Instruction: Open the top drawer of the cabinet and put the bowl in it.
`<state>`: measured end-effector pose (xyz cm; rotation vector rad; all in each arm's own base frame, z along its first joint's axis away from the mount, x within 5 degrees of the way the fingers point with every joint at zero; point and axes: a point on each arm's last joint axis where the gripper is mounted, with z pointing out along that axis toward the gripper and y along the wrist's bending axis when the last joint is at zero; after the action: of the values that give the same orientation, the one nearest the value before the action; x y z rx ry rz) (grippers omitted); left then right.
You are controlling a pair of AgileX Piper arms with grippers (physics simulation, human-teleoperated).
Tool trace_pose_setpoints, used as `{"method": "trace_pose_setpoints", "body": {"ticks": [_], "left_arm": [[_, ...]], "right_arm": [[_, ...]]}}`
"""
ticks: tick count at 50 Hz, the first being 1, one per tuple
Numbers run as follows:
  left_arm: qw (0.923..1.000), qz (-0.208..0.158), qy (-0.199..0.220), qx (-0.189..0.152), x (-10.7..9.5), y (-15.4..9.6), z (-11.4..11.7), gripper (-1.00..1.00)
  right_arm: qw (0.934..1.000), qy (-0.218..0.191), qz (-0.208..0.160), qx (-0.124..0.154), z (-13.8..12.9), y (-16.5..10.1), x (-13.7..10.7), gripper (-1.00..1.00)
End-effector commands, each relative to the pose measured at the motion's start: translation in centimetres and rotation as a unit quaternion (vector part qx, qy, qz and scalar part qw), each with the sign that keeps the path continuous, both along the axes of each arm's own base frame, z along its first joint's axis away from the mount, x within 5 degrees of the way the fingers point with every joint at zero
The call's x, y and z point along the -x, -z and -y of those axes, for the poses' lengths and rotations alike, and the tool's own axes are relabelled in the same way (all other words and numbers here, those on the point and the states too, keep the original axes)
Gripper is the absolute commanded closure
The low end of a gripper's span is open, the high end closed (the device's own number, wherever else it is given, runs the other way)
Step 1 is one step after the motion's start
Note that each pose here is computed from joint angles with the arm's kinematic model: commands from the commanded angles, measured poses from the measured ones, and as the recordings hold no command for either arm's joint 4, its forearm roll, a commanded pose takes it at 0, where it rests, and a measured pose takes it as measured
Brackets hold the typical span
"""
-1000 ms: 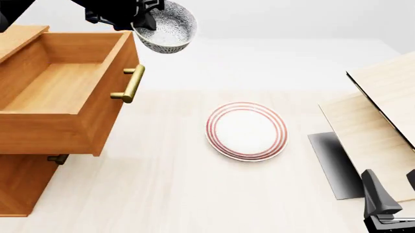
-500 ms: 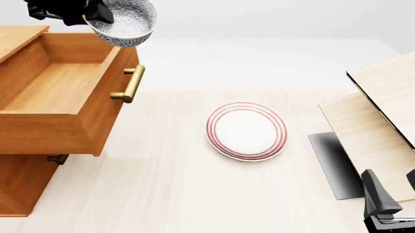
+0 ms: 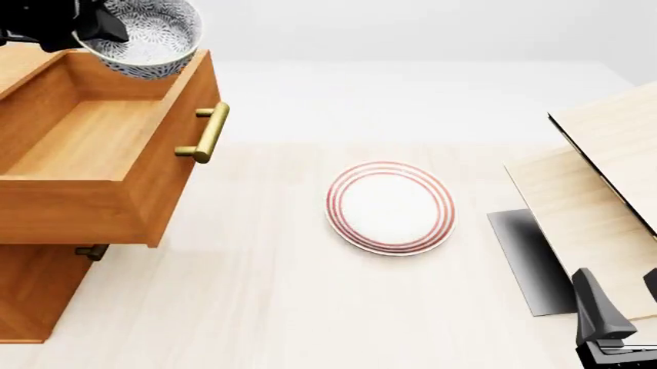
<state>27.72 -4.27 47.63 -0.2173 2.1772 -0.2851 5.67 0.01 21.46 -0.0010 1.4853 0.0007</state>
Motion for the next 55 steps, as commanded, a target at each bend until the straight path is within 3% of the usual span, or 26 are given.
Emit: {"method": "trace_pose_setpoints", "body": {"ticks": [1,27,55], "left_arm": [[0.9997,0.007,-0.024,0.007,1.1,0.4,-1.3,1.00],[0.9958,0.017,-0.085,0.029,2.9,2.1,-3.9,1.00],[0.9906,0.014,-0.130,0.040,2.7,4.8,-5.7,1.00]], "right_arm": [[1.0000,0.000,0.000,0.000,0.0,0.0,0.0,-1.00],[1.0000,0.000,0.000,0.000,0.0,0.0,0.0,-1.00],[1.0000,0.000,0.000,0.000,0.0,0.0,0.0,-1.00]]}}
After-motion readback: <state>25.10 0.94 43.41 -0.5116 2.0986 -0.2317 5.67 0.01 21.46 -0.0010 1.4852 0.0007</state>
